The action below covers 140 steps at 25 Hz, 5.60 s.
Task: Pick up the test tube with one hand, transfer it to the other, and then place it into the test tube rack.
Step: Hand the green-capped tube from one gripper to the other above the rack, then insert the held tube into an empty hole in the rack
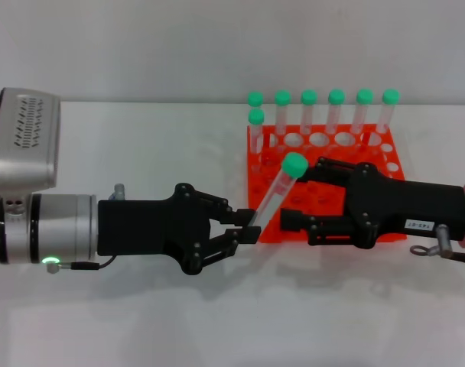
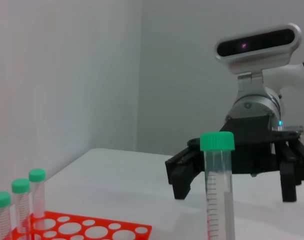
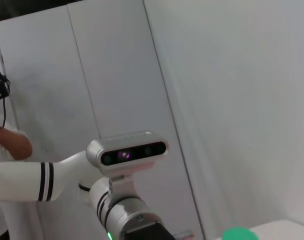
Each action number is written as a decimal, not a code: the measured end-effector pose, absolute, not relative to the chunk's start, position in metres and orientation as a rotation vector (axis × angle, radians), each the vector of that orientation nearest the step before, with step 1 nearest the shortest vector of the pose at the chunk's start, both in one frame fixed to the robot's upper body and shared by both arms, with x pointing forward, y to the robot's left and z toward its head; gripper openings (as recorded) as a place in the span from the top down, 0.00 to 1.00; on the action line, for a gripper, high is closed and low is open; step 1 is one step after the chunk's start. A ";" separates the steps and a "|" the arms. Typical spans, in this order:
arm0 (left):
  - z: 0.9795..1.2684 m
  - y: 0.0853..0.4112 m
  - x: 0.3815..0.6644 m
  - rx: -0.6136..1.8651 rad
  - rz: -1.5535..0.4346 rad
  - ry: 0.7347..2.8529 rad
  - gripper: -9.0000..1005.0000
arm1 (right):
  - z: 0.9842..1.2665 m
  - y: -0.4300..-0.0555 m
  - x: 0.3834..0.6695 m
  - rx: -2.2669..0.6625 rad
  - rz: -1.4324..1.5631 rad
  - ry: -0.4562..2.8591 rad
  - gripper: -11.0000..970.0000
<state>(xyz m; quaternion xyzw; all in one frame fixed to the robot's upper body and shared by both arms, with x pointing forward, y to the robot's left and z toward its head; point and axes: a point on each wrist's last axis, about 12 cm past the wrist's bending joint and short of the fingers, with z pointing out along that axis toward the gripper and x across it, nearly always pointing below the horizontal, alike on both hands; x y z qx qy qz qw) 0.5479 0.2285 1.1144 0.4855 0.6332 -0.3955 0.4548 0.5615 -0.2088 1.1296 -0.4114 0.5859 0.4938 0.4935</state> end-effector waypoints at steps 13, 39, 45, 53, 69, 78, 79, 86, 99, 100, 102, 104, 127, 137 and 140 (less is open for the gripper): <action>1.114 0.225 0.549 1.202 -0.981 1.560 0.81 | 1.128 -0.202 0.564 -1.011 1.181 1.430 0.15; 1.112 0.219 0.553 1.215 -0.990 1.560 0.81 | 1.125 -0.198 0.563 -1.001 1.189 1.435 0.71; 1.111 0.218 0.552 1.223 -0.994 1.561 0.82 | 1.124 -0.198 0.564 -0.988 1.181 1.441 0.74; 1.110 0.217 0.552 1.219 -0.996 1.566 0.82 | 1.125 -0.203 0.562 -0.958 1.170 1.416 0.79; 1.113 0.228 0.553 1.076 -0.982 1.564 0.62 | 1.123 -0.203 0.561 -0.965 1.172 1.421 0.79; 1.099 0.258 0.535 0.933 -0.909 1.552 0.26 | 1.122 -0.207 0.562 -0.951 1.148 1.428 0.79; 1.097 0.264 0.530 0.900 -0.889 1.548 0.22 | 1.122 -0.208 0.563 -0.949 1.141 1.431 0.79; 1.071 0.296 0.508 0.619 -0.752 1.526 0.11 | 1.119 -0.210 0.570 -0.918 1.067 1.462 0.79; 1.043 0.326 0.478 0.319 -0.548 1.472 0.11 | 1.118 -0.205 0.594 -0.806 0.895 1.504 0.79; 1.043 0.326 0.477 0.315 -0.546 1.473 0.11 | 1.119 -0.201 0.597 -0.811 0.886 1.506 0.79; 1.041 0.327 0.474 0.309 -0.542 1.477 0.11 | 1.119 -0.193 0.600 -0.824 0.868 1.510 0.79; 1.040 0.328 0.472 0.305 -0.540 1.481 0.11 | 1.118 -0.186 0.604 -0.837 0.842 1.513 0.79; 1.023 0.324 0.449 0.240 -0.496 1.474 0.11 | 1.124 -0.168 0.634 -0.761 0.667 1.580 0.79; 1.021 0.322 0.442 0.228 -0.517 1.475 0.11 | 1.125 -0.156 0.634 -0.796 0.669 1.551 0.79; 1.020 0.321 0.441 0.228 -0.525 1.474 0.11 | 1.124 -0.155 0.632 -0.788 0.675 1.515 0.79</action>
